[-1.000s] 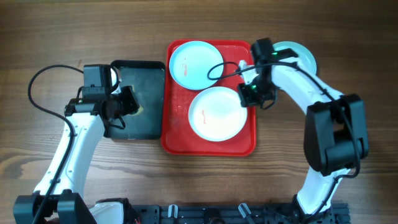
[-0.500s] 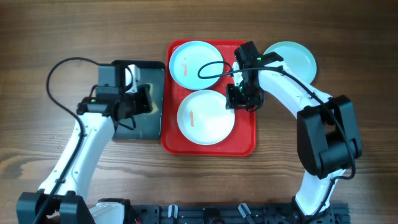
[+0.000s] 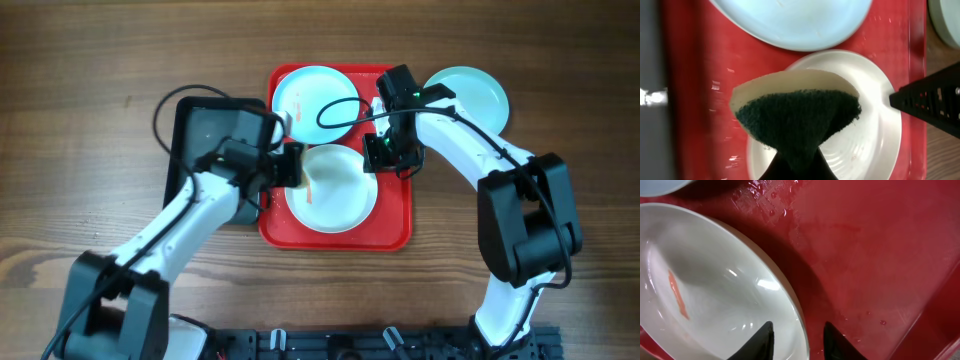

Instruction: Clean dirty plates on tray and stack at the side

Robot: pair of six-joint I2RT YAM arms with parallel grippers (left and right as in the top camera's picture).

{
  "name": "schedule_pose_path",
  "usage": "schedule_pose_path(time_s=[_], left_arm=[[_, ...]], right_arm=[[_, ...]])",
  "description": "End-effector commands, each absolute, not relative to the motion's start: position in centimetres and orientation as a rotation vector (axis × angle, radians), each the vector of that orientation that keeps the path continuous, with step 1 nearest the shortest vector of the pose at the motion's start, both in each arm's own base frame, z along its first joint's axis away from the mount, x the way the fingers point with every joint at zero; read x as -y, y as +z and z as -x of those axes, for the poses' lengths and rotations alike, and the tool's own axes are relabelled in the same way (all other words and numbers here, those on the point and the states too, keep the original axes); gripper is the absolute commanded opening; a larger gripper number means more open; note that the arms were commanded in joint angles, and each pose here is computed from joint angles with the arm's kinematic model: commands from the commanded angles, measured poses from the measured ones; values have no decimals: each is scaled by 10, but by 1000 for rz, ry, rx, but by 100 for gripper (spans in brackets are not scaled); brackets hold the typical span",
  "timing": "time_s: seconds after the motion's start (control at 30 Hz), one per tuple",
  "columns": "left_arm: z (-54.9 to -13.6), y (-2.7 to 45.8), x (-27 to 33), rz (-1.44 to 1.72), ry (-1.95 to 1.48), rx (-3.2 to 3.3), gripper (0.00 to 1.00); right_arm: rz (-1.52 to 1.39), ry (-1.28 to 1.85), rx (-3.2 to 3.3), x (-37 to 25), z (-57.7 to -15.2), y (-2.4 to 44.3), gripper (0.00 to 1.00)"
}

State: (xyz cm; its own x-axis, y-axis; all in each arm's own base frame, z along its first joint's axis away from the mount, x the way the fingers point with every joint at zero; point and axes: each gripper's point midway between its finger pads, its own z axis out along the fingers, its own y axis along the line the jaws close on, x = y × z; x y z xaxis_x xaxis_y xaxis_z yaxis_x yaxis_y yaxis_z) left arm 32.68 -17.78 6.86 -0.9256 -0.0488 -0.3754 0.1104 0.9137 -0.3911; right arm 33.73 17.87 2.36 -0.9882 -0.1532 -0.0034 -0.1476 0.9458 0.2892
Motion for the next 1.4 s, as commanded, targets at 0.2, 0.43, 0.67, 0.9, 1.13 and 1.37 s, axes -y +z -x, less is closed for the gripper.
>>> schedule_pose_path(time_s=[0.2, 0.43, 0.67, 0.9, 1.13, 1.37], left_arm=[[-308, 45, 193, 77, -616, -2808, 4], [-301, 42, 190, 195, -616, -2848, 4], [-299, 39, 187, 189, -589, -2860, 4], [-300, 37, 183, 122, -545, -2858, 4], [-298, 29, 180, 49, -506, -2877, 4], [-303, 14, 182, -56, -487, -2877, 4]], right_arm=[[-248, -429, 3082, -177, -333, 8, 23], [-183, -452, 3115, -182, -342, 9, 4], [-234, -456, 3114, -194, -337, 9, 6], [-235, -389, 3122, -188, -336, 7, 6], [-272, -381, 3120, -187, -335, 6, 6], [-410, -378, 3110, -186, -334, 6, 6]])
